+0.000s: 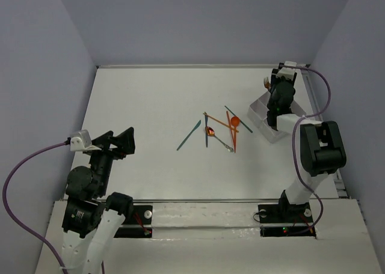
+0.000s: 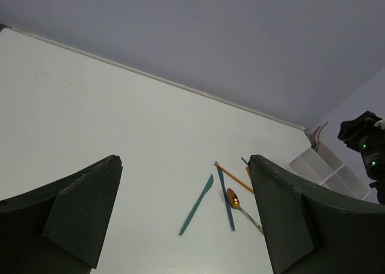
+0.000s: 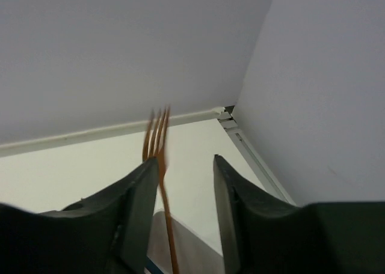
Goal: Sort the eating utensils into containers
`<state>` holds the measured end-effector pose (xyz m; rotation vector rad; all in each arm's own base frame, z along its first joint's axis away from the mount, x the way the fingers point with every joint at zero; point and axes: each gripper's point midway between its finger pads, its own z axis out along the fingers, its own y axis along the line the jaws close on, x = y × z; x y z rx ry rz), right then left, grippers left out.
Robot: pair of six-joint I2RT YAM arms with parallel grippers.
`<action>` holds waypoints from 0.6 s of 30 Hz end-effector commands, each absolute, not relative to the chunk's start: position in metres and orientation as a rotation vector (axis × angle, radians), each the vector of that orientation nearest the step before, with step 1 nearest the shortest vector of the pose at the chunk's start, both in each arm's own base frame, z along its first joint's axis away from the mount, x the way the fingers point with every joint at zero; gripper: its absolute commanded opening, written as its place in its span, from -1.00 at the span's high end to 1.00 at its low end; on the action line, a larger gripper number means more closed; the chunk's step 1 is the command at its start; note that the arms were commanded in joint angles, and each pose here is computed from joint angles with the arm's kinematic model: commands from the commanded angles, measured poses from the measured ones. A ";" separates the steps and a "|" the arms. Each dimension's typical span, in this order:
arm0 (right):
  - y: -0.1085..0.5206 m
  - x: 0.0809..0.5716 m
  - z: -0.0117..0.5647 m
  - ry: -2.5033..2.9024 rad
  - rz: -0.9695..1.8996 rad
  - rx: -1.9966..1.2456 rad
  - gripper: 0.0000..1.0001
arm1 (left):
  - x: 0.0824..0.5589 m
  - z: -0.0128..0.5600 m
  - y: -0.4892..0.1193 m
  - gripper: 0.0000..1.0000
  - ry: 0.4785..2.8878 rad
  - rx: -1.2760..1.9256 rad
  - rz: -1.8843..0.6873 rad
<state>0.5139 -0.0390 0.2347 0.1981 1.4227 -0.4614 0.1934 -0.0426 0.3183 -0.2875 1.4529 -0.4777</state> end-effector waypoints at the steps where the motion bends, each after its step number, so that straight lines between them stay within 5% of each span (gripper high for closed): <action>1: -0.011 0.498 0.307 1.303 -0.326 0.229 -0.12 | 0.193 0.333 -0.046 -0.98 1.401 -0.257 -0.495; 6: 0.082 0.478 0.296 1.478 -0.063 0.149 -0.08 | 0.196 0.330 -0.047 -0.98 1.415 -0.255 -0.495; 9: 0.149 0.452 0.257 1.679 0.173 0.025 0.28 | 0.198 0.328 -0.046 -0.98 1.423 -0.259 -0.485; 12: 0.208 0.408 0.204 1.911 0.375 -0.164 0.37 | 0.199 0.327 -0.047 -0.98 1.432 -0.258 -0.483; 16: 0.235 0.359 0.143 2.187 0.414 -0.366 0.36 | 0.199 0.327 -0.049 -0.98 1.433 -0.248 -0.490; 18: 0.241 0.338 0.124 2.263 0.393 -0.446 0.19 | 0.200 0.326 -0.049 -0.98 1.436 -0.247 -0.491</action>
